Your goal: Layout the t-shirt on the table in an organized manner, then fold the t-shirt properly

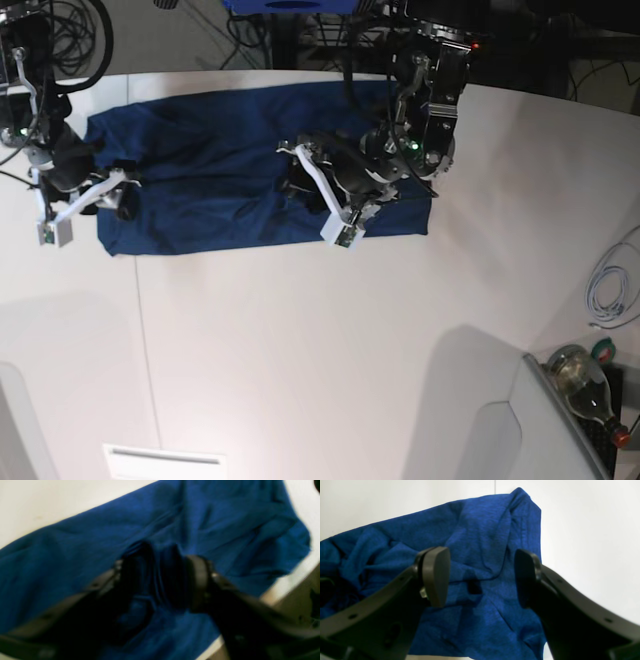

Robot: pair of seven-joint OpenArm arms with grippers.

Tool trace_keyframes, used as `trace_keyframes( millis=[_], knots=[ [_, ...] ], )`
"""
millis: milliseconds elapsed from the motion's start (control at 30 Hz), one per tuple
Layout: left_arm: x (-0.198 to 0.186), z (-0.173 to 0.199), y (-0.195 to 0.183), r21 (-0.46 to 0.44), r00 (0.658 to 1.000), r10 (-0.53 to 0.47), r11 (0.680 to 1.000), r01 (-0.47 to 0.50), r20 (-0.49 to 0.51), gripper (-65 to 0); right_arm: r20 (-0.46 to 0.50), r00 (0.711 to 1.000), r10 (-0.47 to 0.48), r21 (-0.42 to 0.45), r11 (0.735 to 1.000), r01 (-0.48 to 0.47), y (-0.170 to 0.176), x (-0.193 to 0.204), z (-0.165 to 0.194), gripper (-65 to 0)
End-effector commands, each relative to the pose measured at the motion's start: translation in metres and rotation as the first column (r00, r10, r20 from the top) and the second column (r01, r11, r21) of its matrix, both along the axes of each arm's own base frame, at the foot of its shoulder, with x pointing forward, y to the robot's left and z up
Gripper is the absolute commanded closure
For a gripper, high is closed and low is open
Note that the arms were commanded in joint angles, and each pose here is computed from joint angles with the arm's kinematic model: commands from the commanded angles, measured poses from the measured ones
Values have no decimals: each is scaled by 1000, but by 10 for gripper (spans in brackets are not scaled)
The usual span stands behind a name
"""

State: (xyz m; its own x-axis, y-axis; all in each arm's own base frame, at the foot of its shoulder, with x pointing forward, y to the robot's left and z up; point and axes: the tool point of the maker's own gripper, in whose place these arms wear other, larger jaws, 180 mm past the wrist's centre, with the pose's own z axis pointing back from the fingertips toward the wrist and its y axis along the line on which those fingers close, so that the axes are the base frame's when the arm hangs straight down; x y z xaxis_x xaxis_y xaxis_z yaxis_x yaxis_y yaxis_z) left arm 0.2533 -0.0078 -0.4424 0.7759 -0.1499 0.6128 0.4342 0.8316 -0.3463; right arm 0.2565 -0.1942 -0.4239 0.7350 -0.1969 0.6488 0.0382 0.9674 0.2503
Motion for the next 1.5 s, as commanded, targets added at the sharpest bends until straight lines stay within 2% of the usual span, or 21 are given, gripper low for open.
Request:
trace_keyframes(
  millis=[0, 67, 167, 300, 400, 500, 533, 567, 600, 667, 700, 800, 867, 900, 933, 1000, 1100, 1167, 1233, 1367, 1467],
  knots=[
    [9, 15, -10, -36, 999, -6, 999, 8, 48, -402, 46, 999, 2, -7, 1000, -2, -4, 9, 11, -378],
    [4, 17, -25, -45, 997, -50, 998, 52, 51, -423, 47, 999, 2, -7, 1000, -2, -4, 10, 12, -378],
    [-2, 22, -44, -55, 992, -105, 993, 109, 63, -420, 56, 998, 3, -7, 1000, -2, -4, 14, 15, -378],
    [12, 42, -39, -50, 987, -96, 993, 104, 132, -420, 66, 998, 19, -10, 1000, -18, -2, 16, 18, -378],
    [24, 62, 20, -4, 979, 24, 1000, -24, 202, -418, 126, 984, 126, 16, 992, -129, 21, 19, 34, -377],
    [24, 70, 107, 82, 950, 195, 972, -220, 243, -410, 185, 951, 246, 34, 966, -257, 47, 19, 51, -377],
    [21, 68, 137, 115, 938, 247, 953, -281, 244, -385, 187, 937, 294, 38, 951, -306, 59, 17, 53, -377],
    [15, 64, 170, 153, 921, 306, 925, -348, 239, -329, 198, 915, 351, 45, 929, -366, 76, 18, 58, -375],
    [5, 60, 205, 195, 901, 364, 891, -411, 235, -245, 188, 893, 410, 49, 904, -425, 92, 15, 58, -372],
    [-21, 49, 270, 261, 846, 490, 806, -531, 210, -20, 170, 854, 493, 51, 861, -507, 117, 15, 58, -309],
    [-36, 46, 303, 292, 807, 555, 752, -591, 204, 0, 163, 827, 537, 57, 832, -552, 133, 12, 57, -239],
    [-79, 40, 376, 346, 681, 706, 601, -721, 192, 0, 168, 730, 663, 66, 731, -679, 185, 6, 62, -8],
    [-105, 42, 412, 370, 604, 773, 512, -775, 197, 0, 167, 661, 731, 74, 659, -748, 219, 1, 67, -14],
    [-116, 43, 425, 377, 577, 792, 481, -791, 200, 0, 153, 635, 758, 85, 630, -772, 235, -1, 65, -24],
    [-124, 44, 433, 381, 566, 800, 468, -797, 201, 0, 130, 612, 780, 97, 604, -791, 249, -2, 61, -21],
    [-133, 48, 441, 385, 567, 797, 466, -797, 208, 0, 68, 576, 815, 114, 567, -816, 272, -2, 46, -3],
    [-141, 50, 440, 393, 606, 769, 504, -769, 201, 0, -39, 503, 863, 50, 505, -862, 299, -2, 18, -2],
    [-141, 49, 438, 396, 619, 760, 516, -760, 196, 0, -99, 469, 878, -5, 471, -882, 312, 0, 3, -2],
    [-142, 48, 437, 394, 618, 762, 517, -760, 193, 0, -150, 452, 879, -42, 451, -891, 319, 2, -10, -2],
    [-143, 46, 437, 394, 616, 765, 516, -760, 187, 0, -228, 440, 869, -88, 432, -898, 326, 6, -28, -2],
    [-143, 45, 436, 394, 616, 765, 516, -760, 186, 0, -309, 422, 852, -111, 408, -906, 315, 0, -39, -2]
  ],
)
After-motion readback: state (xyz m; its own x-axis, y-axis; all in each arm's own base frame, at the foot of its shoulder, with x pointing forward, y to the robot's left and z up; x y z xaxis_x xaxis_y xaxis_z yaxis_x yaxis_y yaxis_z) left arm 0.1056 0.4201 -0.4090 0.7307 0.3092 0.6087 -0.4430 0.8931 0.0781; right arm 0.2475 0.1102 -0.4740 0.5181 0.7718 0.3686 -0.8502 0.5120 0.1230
